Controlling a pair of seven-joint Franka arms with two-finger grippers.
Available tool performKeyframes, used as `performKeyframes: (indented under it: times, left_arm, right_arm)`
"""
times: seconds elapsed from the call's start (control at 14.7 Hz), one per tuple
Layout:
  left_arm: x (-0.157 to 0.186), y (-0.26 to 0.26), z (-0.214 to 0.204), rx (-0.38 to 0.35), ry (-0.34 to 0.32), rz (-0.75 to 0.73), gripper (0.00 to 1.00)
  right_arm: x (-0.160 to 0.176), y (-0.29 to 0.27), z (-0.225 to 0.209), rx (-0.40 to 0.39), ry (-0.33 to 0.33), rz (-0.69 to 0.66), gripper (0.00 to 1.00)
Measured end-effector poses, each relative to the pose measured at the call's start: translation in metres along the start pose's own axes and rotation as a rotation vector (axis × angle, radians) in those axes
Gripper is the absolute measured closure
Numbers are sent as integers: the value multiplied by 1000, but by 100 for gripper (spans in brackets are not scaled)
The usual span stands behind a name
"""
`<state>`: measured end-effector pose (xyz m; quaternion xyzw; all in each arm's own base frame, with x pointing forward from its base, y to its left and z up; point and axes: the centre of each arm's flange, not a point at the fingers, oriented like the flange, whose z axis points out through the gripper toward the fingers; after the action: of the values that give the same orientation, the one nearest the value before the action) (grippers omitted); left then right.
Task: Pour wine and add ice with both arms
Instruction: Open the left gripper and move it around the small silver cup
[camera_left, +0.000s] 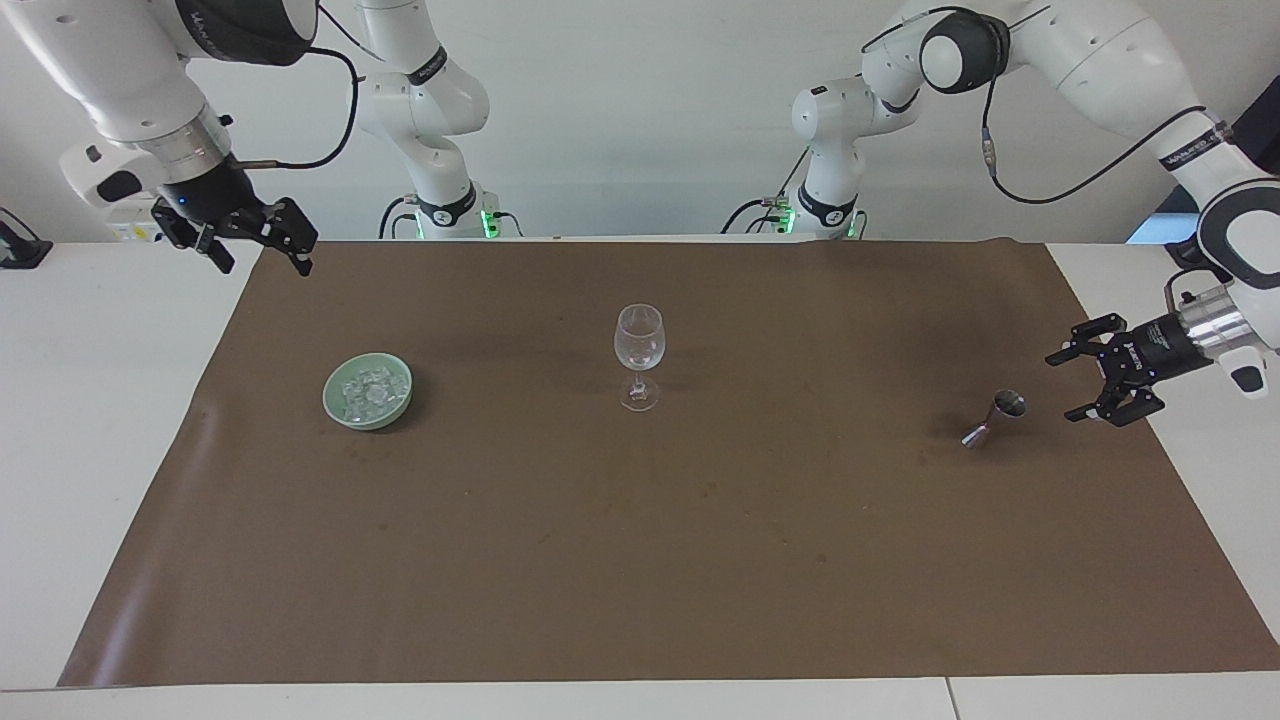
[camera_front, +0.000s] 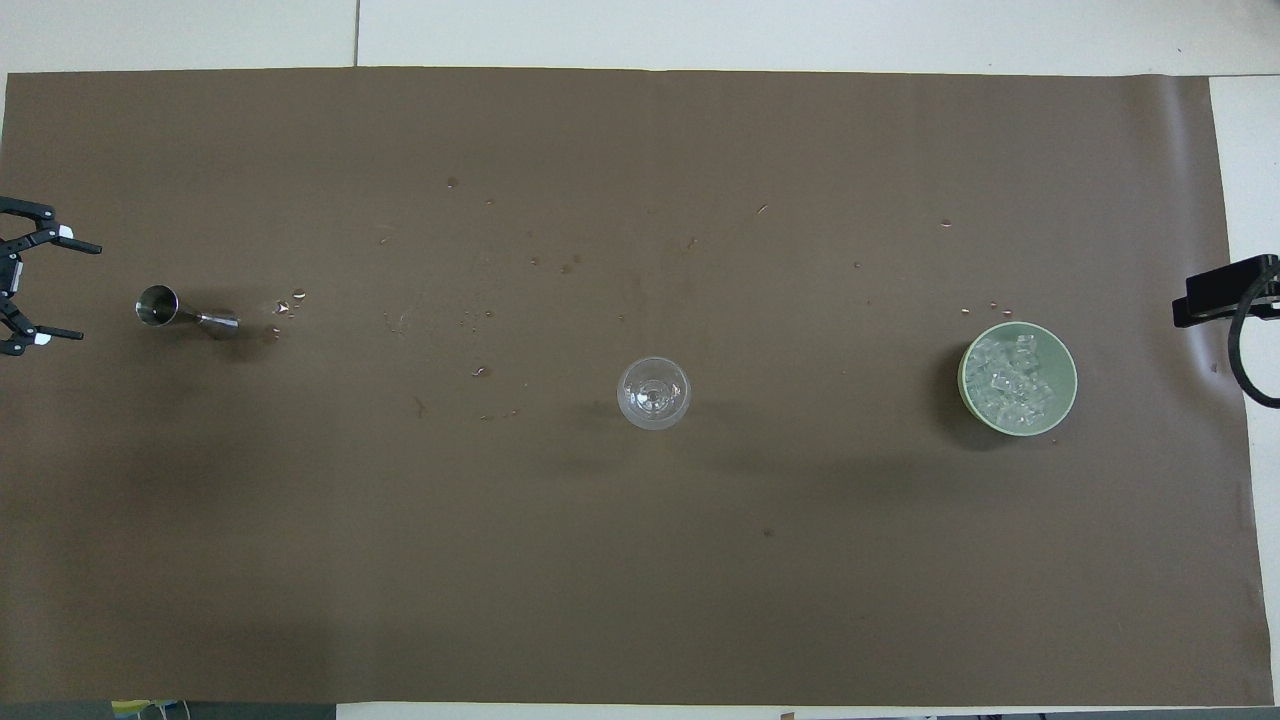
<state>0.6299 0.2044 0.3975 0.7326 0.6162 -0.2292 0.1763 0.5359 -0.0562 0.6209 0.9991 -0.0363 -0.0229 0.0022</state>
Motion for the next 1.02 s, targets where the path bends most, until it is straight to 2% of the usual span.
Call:
performKeyframes:
  times: [0.2,0.41,0.68,1.02]
  left_arm:
    - [38,-2,29,9,-55,-59,0]
    - [57,-4,58,11,-115,-99,0]
    - [65,-11,83,-85,-216,-162,0]
    - [69,-31,87,-145,-292,-212,0]
  right_arm:
    - [0,0,0,0,0,0,0]
    - [0,0,0,0,0,0,0]
    - [0,0,0,0,0,0,0]
    - [0,0,0,0,0,0,0]
